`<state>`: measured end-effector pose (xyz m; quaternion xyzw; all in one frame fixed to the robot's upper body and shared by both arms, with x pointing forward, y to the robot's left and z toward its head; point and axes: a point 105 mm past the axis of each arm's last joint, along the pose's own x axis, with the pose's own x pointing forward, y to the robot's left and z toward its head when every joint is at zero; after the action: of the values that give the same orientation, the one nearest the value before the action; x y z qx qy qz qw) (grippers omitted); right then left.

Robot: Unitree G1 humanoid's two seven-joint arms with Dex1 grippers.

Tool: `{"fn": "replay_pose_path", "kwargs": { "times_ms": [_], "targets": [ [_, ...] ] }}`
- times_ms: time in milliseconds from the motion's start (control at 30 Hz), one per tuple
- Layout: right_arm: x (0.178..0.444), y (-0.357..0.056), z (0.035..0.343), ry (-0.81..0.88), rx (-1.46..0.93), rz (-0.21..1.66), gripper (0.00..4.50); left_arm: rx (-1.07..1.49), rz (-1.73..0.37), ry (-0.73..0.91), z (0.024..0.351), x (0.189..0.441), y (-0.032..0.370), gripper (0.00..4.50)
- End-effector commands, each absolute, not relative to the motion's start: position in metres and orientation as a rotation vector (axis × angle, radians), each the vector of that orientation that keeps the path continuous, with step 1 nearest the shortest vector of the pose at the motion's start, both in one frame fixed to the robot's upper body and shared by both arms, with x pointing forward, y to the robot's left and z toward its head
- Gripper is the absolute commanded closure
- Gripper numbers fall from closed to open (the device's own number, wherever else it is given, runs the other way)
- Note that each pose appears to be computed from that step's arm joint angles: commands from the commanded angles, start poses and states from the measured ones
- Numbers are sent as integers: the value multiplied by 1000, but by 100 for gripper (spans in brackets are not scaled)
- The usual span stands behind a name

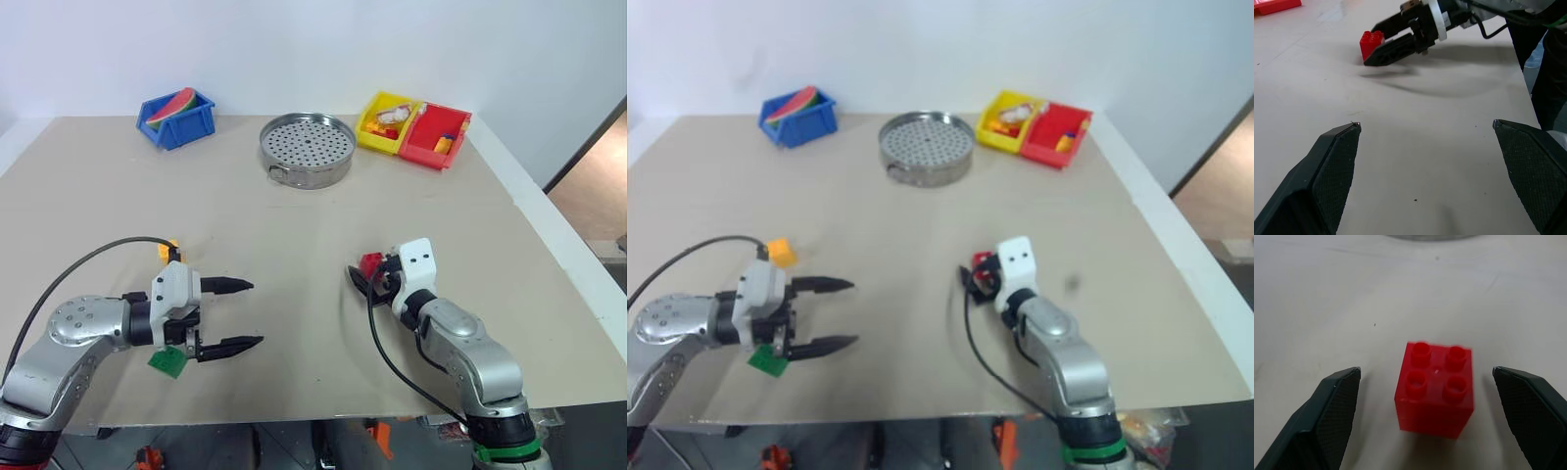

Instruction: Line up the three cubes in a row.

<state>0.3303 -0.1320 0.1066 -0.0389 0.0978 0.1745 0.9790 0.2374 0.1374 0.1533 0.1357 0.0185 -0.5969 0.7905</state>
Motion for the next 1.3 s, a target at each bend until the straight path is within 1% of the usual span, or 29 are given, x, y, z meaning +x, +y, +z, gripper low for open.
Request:
{"fn": "replay_pose_path", "kwargs": {
  "times_ms": [33,233,267,333,433,533,600,700,800,867,1000,1133,1300],
  "targets": [
    [336,-138,119,159,-69,328,91,310,-1299,5,161,234,132,0],
    [338,-139,119,157,-69,319,299,307,-1294,11,159,232,130,0],
    [339,-139,119,156,-71,317,324,307,-1293,12,158,232,130,0],
    [339,-140,120,153,-79,319,323,305,-1292,13,158,232,129,0],
    [336,-133,125,142,-107,408,323,300,-1291,15,157,233,128,0],
    [333,-115,139,102,-166,620,323,283,-1285,17,155,233,128,0],
    [330,-100,151,74,-237,829,323,278,-1279,31,152,231,130,0],
    [323,-82,158,65,-342,1120,323,266,-1258,48,148,230,134,0],
    [320,-72,159,85,-414,1364,323,269,-1225,56,146,232,139,0],
    [318,-70,152,115,-452,1469,323,275,-1198,58,147,233,143,0],
    [317,-72,132,154,-518,1562,323,280,-1153,63,148,231,149,0],
    [318,-70,125,141,-519,1583,323,274,-1126,62,150,228,152,0],
    [320,-66,123,128,-502,1584,323,270,-1094,57,152,229,155,0]
  ]
}}
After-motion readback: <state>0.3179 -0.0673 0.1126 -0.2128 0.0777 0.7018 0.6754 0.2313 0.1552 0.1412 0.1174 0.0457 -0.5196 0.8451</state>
